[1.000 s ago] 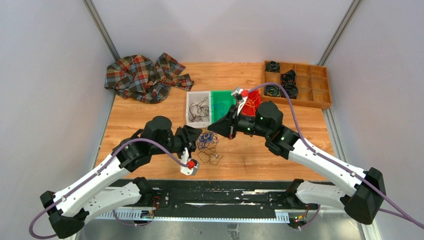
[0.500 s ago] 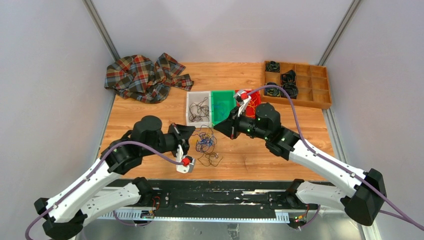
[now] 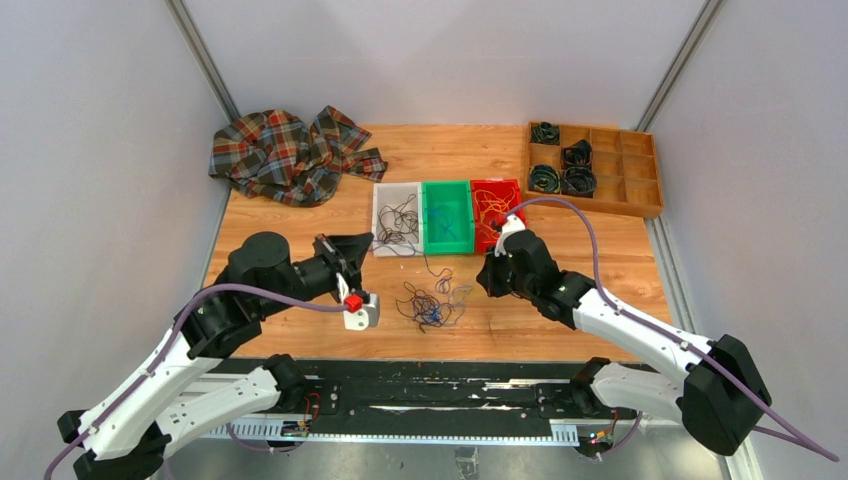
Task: Untangle the cables
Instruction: Untie the cable.
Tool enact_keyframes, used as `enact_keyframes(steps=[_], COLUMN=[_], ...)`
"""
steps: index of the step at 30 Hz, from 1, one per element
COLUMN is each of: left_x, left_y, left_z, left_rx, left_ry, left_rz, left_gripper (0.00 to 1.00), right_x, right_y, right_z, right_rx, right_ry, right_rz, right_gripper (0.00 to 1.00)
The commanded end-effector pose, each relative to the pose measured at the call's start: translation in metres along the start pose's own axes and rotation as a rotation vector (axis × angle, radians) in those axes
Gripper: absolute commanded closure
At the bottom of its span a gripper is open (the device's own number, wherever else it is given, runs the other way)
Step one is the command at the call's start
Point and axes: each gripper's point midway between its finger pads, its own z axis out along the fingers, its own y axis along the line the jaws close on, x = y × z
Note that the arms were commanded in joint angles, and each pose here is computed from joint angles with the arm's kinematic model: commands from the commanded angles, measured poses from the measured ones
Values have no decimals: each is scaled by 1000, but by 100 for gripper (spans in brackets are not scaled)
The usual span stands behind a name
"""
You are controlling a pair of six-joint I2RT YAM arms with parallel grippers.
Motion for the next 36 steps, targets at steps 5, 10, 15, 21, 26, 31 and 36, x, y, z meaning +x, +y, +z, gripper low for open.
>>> enact_keyframes(steps=[5,10,15,21,26,31,36], left_x=[-12,-21,-33,-49,-64,-77,-87], left_y=[130,189,236,280,310,305,272], left_z=[-30,-60,-98,-144,-172,-147,-110], left_rx=[-473,-676,-876,-1078,-1180,-1033,-846], left_ry=[-2,-40,-110,-205,-283,-350,-408], left_rz=[-208,-309,-349,-346,-342,-397,-426], left_gripper=[99,99,99,99,99,99,99], right_x=[-2,7,21,33,37,28,9], right_y=[-28,-31,-31,-32,-33,-22,-13], right_z=[-9,-11,-9,-8,-9,-11,-18], right_rx=[142,151,135,139,145,90,50], right_ry=[-29,-7,38,79,99,87,34], right_rz=[11,10,19,27,27,10,-12], right_gripper=[99,99,99,99,99,94,85])
